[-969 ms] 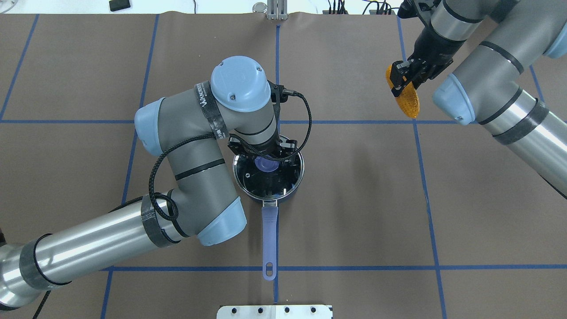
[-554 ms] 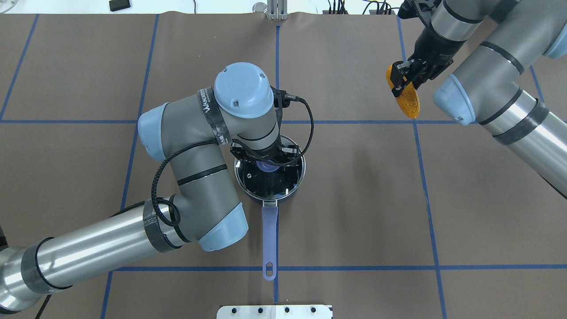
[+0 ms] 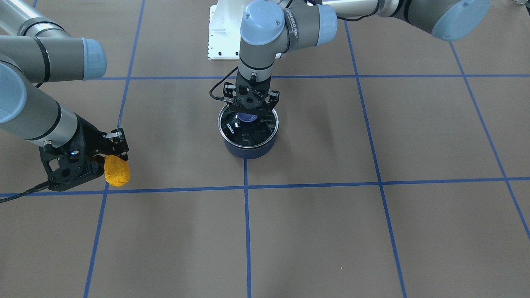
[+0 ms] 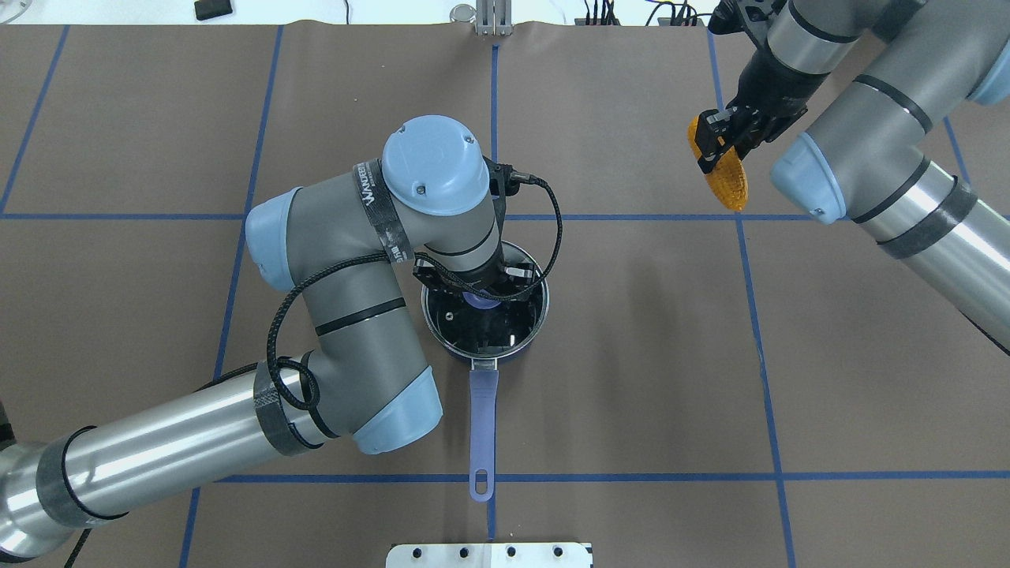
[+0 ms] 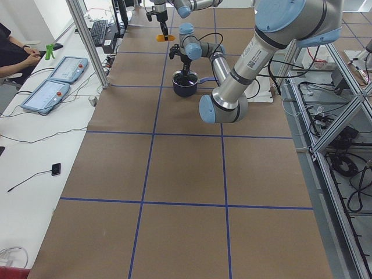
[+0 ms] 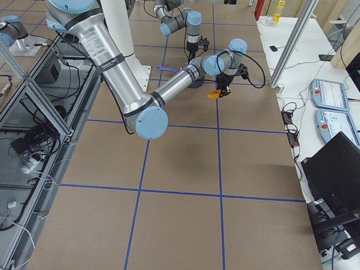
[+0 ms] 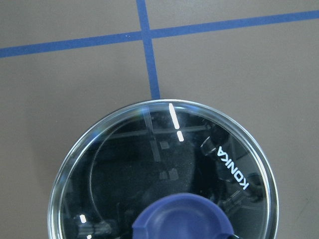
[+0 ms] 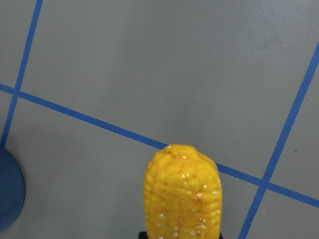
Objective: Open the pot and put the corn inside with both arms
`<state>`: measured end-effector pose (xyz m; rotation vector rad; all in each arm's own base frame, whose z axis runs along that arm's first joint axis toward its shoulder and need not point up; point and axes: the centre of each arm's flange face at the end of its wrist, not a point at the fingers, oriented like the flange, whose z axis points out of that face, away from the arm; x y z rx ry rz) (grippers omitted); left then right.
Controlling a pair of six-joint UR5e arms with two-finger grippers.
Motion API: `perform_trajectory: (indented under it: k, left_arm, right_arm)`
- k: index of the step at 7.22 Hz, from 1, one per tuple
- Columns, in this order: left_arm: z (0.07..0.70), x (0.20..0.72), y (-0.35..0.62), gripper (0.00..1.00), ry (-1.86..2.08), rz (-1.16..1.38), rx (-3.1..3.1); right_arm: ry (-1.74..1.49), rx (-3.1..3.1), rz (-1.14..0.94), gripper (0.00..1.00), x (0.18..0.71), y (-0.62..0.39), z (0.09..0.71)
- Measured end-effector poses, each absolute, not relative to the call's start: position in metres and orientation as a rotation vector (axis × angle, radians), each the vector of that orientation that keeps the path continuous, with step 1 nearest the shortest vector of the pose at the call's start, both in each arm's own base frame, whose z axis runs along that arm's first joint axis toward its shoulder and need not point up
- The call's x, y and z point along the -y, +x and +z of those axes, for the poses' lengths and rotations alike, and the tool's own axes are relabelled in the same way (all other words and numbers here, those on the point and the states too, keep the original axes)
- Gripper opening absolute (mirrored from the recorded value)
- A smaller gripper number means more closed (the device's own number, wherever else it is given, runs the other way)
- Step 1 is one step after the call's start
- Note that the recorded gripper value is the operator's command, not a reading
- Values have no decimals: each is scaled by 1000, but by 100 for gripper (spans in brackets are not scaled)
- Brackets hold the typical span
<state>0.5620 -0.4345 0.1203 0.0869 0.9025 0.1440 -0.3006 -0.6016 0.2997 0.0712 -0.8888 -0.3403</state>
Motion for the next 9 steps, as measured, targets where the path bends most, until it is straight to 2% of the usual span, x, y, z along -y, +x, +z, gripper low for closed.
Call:
perform_trajectory:
  k: [3,6,9]
  left_arm:
    - [114,438,553,55,106,149,-916]
    - [114,466,522,55,113,148,-935]
    - [165,494,451,55,135,189,-932]
  right_arm:
    - [71,889,-346,46,600,-304,298]
    - [76,907,-362,46,594,-319,281]
    - [58,946,-352,45,574,-362,233]
